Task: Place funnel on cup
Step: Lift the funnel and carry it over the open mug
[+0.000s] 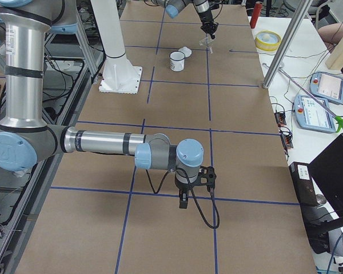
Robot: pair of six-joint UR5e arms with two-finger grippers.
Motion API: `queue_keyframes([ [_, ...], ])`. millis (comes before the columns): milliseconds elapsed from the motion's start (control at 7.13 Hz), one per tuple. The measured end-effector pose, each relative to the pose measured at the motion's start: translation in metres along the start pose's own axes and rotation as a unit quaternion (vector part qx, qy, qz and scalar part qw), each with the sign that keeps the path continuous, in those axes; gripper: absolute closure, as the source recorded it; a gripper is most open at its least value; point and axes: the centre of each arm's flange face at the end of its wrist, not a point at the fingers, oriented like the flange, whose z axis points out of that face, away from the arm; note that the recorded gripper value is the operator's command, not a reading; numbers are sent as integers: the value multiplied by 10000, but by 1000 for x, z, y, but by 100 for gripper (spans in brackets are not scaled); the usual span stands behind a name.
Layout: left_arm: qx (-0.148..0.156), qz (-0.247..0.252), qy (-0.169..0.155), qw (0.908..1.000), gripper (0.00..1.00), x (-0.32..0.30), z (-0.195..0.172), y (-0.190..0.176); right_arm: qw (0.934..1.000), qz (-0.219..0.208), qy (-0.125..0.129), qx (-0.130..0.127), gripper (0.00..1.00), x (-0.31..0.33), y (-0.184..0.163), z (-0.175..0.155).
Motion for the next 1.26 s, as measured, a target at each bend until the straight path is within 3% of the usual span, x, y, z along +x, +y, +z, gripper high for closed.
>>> queue_keyframes([
  [280, -230, 240, -806, 9962, 100, -14, -18, 53, 10000, 0, 0, 0, 0, 0, 0, 0],
  [421, -312, 267, -1064, 9935, 100, -15, -29, 70, 10000, 0, 0, 0, 0, 0, 0, 0],
  [701, -397, 345, -1456, 9879, 100, -23, -32, 97, 10000, 0, 0, 0, 0, 0, 0, 0],
  [1262, -441, 785, -2051, 9746, 100, -53, 13, 132, 10000, 0, 0, 0, 0, 0, 0, 0],
])
